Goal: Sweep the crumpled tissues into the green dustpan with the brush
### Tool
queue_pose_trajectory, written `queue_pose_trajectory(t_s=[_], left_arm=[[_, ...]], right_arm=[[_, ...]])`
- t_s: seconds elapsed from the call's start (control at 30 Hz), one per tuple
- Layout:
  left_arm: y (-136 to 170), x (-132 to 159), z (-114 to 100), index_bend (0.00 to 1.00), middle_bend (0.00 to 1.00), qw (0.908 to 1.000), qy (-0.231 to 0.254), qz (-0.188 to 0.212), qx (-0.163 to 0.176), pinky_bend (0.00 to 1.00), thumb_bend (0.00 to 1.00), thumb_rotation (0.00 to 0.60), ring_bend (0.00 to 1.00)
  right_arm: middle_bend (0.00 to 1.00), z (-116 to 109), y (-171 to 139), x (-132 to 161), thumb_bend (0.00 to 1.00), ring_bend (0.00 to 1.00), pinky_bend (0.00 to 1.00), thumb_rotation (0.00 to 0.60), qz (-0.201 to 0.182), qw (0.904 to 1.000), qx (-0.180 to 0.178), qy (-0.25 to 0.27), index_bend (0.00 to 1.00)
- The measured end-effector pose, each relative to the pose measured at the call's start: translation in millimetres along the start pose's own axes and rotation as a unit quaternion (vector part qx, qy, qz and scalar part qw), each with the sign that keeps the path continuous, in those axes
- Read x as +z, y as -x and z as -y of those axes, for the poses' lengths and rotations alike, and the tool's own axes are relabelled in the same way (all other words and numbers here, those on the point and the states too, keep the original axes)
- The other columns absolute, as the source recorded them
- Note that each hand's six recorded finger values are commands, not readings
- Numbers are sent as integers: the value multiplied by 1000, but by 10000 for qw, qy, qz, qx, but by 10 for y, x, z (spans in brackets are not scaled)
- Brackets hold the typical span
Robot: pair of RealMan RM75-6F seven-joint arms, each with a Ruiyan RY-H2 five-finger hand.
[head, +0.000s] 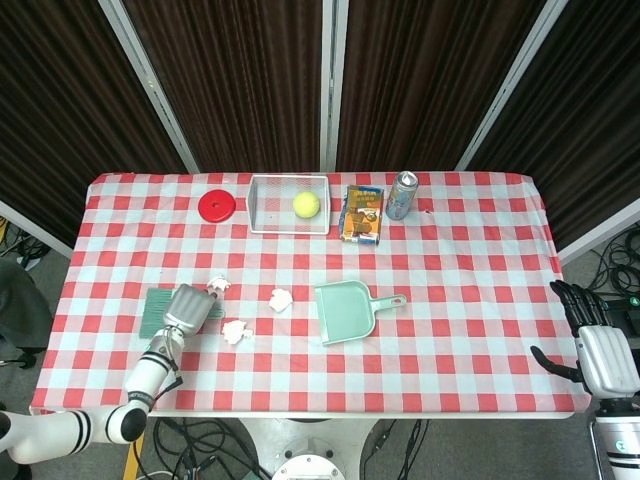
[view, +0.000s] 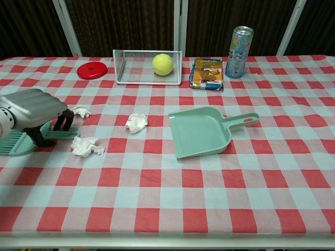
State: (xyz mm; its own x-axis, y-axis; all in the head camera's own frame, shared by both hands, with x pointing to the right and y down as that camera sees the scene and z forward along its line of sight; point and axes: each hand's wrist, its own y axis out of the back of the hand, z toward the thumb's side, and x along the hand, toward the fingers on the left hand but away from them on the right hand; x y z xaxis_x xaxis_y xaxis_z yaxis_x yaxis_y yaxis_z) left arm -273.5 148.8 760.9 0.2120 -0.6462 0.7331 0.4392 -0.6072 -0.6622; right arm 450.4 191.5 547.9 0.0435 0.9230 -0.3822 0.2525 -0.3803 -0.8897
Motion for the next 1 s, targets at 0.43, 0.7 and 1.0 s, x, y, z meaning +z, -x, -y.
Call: queue_pose_trajectory(t_s=[0.43, 0.7, 1.0], left_arm=[[39, -42, -80, 537, 560, 9983, 293, 249, 438, 862, 433, 600, 663], [201, -293, -287, 545, 573, 9915, 630, 509, 1021, 872, 462, 600, 662], [368, -526, -480, 552, 580, 9694, 1706, 927, 1500, 876, 472, 600, 660]], right_arm=[[68, -12, -4, 28, 135, 0, 0, 600, -9, 10000, 19, -49, 0], [99, 24, 40, 128, 199, 0, 0, 600, -161, 9994, 192, -222, 0], [257, 242, 454, 612, 183, 12, 29, 600, -817, 9932, 629, -542, 146]])
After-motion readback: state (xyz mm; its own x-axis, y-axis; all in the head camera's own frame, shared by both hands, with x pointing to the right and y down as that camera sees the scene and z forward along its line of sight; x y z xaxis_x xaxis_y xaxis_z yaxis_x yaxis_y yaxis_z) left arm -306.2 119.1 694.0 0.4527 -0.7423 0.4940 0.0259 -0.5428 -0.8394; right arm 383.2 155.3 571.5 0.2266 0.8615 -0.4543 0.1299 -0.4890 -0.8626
